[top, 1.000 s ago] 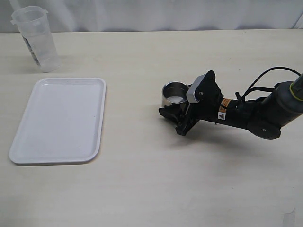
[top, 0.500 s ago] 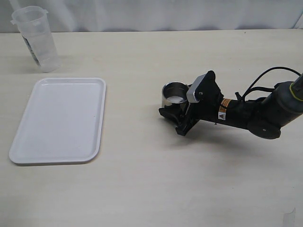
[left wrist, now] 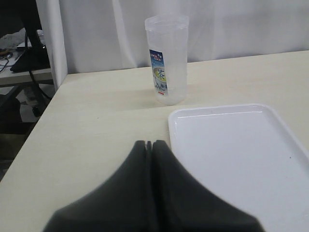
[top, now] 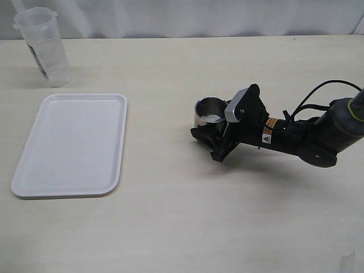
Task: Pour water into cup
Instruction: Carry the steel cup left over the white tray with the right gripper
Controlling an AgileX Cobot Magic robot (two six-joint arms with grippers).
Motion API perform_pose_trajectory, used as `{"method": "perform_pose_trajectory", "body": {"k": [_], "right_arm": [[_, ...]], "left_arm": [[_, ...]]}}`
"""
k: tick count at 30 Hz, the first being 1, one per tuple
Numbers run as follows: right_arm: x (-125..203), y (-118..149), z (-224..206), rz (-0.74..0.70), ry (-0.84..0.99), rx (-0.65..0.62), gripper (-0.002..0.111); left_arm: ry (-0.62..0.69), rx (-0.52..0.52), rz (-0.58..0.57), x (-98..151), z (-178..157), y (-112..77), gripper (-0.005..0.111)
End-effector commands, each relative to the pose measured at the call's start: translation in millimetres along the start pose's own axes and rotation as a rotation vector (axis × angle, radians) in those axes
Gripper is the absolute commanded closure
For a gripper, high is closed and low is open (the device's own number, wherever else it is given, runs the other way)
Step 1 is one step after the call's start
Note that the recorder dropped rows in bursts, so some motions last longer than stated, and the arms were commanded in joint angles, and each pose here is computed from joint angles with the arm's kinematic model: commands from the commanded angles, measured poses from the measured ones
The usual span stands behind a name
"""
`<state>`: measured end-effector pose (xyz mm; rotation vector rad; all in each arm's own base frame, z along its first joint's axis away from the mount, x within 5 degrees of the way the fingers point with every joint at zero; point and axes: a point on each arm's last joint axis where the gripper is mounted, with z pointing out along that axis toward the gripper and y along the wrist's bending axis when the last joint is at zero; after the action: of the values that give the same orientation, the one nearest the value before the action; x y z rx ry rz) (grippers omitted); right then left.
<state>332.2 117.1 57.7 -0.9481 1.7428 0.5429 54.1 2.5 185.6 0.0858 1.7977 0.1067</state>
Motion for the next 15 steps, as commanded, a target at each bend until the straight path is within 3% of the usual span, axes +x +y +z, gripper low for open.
{"method": "perform_pose_trajectory", "body": {"k": [1, 15], "right_arm": [[-7, -1, 0, -0.007, -0.054, 0.003, 0.104], [-17, -5, 4, 0.011, -0.109, -0.027, 0.104]], "left_arm": [[-0.006, 0.007, 0.000, 0, 0, -0.5, 0.107], [-0.004, 0.007, 0.000, 1, 0, -0.5, 0.107]]}}
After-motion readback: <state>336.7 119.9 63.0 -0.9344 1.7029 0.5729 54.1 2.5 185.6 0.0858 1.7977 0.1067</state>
